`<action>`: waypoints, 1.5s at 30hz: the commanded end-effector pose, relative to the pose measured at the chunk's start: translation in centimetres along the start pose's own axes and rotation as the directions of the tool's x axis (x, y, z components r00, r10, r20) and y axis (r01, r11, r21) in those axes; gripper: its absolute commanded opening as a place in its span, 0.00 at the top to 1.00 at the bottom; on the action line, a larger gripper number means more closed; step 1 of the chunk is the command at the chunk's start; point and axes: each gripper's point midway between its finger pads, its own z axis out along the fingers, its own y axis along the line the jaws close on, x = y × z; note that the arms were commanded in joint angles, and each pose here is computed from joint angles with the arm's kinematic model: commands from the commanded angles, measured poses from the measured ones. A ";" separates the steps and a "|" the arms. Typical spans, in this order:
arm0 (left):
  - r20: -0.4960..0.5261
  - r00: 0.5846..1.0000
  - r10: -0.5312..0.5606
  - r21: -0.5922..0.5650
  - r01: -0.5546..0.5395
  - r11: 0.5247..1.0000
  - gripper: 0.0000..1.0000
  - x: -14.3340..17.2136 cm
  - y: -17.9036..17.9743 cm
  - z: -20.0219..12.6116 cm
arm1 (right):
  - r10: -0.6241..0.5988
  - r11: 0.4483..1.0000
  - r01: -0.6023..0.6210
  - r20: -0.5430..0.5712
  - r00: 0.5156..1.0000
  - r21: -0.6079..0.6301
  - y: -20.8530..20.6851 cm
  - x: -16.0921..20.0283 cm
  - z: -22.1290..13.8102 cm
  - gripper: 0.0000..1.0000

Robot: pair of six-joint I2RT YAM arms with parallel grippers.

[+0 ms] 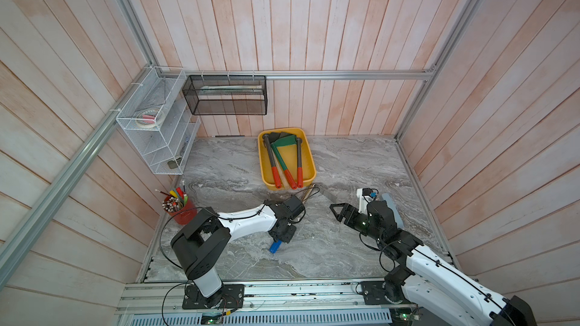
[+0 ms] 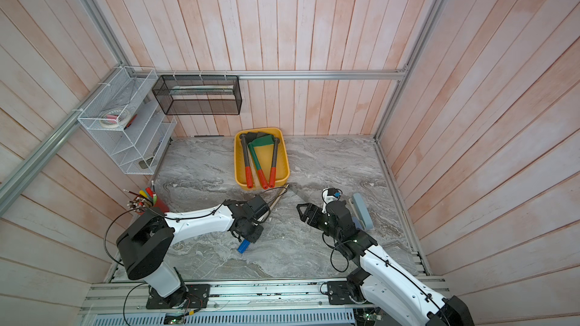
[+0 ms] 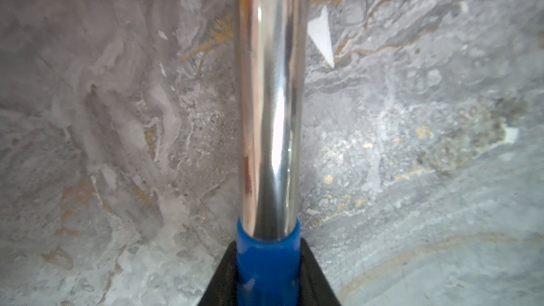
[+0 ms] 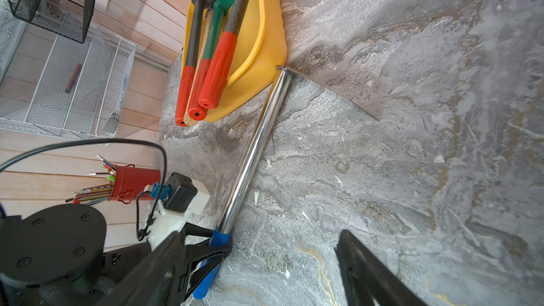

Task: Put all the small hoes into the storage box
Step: Pick up the hoe from the center of the board.

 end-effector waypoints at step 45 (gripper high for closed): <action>0.320 0.947 -0.014 0.066 -0.008 0.998 1.00 -5.1 -1.7 -10.3 | 0.065 0.996 -0.067 -0.032 0.997 -0.058 0.3 0.8 0.7 0.18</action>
